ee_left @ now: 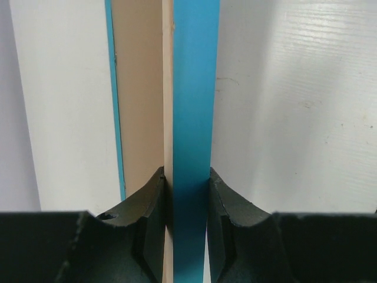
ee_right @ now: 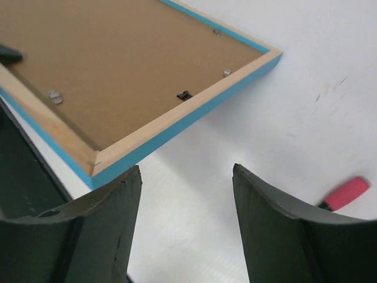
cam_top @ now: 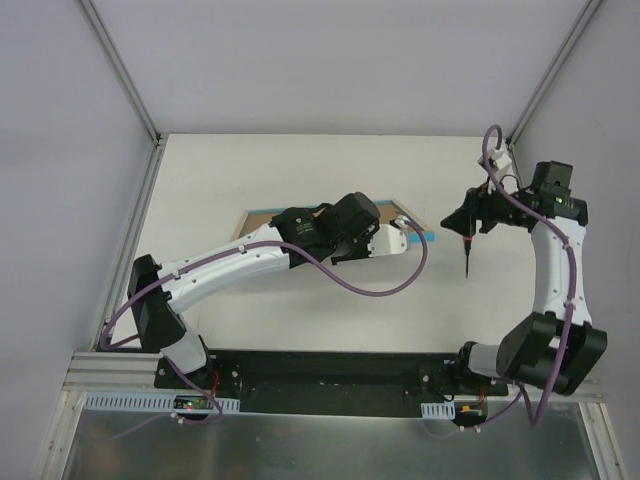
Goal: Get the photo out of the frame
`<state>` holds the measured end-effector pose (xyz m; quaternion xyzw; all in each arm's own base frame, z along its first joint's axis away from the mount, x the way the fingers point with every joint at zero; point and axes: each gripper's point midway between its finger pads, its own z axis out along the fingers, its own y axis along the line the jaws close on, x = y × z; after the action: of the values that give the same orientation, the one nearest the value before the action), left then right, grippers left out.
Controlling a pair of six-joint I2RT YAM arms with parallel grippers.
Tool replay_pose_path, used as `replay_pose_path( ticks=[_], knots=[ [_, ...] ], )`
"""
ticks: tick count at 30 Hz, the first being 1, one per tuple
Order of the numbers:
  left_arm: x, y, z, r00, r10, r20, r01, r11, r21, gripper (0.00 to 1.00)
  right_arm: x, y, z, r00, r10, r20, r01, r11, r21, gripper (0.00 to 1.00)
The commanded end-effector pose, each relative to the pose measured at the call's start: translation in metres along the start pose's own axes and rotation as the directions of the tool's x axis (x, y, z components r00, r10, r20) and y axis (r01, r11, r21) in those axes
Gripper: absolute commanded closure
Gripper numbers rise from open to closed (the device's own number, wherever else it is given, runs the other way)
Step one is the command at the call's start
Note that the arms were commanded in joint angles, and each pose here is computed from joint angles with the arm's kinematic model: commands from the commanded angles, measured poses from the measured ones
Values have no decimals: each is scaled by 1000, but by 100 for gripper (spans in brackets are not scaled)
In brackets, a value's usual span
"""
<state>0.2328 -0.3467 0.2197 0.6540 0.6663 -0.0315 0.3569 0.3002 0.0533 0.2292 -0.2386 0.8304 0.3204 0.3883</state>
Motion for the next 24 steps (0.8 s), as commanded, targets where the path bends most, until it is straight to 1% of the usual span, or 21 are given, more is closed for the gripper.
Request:
replay_pose_path(
  ticks=[1, 3, 5, 7, 9, 13, 14, 17, 19, 20, 24],
  knots=[
    [-18, 4, -21, 992, -97, 76, 95, 995, 32, 100, -22, 17, -16, 894, -434, 113, 433, 901, 32, 34],
    [-19, 6, -22, 991, -108, 80, 105, 994, 40, 100, -23, 25, -19, 820, -555, 141, 555, 831, 40, 33],
    [-23, 7, -27, 989, -119, 93, 114, 992, 52, 100, -22, 36, -21, 725, -666, 175, 670, 741, 47, 28],
    [-24, 10, -30, 987, -126, 96, 122, 991, 54, 100, -23, 44, -22, 652, -730, 205, 733, 676, 76, 21],
    [-26, 12, -33, 986, -130, 100, 125, 991, 57, 100, -31, 49, -26, 593, -773, 226, 771, 626, 118, 18],
    [-25, 12, -34, 985, -146, 94, 140, 988, 66, 100, -30, 64, -28, 540, -798, 267, 806, 581, 109, 16],
    [-24, 13, -34, 985, -148, 92, 142, 988, 69, 100, -26, 69, -27, 507, -815, 281, 830, 550, 97, 14],
    [-24, 11, -36, 984, -148, 95, 141, 987, 79, 100, -21, 88, -24, 455, -807, 376, 859, 510, 54, 11],
    [-24, 10, -39, 984, -148, 100, 140, 987, 83, 100, -17, 96, -22, 447, -791, 417, 864, 502, 26, 9],
    [-24, 10, -40, 984, -149, 101, 140, 987, 83, 100, -17, 100, -21, 408, -807, 427, 885, 464, 30, 9],
    [-26, 11, -43, 983, -152, 105, 144, 986, 81, 100, -5, 113, -11, 401, -794, 457, 901, 432, -41, 9]
  ],
)
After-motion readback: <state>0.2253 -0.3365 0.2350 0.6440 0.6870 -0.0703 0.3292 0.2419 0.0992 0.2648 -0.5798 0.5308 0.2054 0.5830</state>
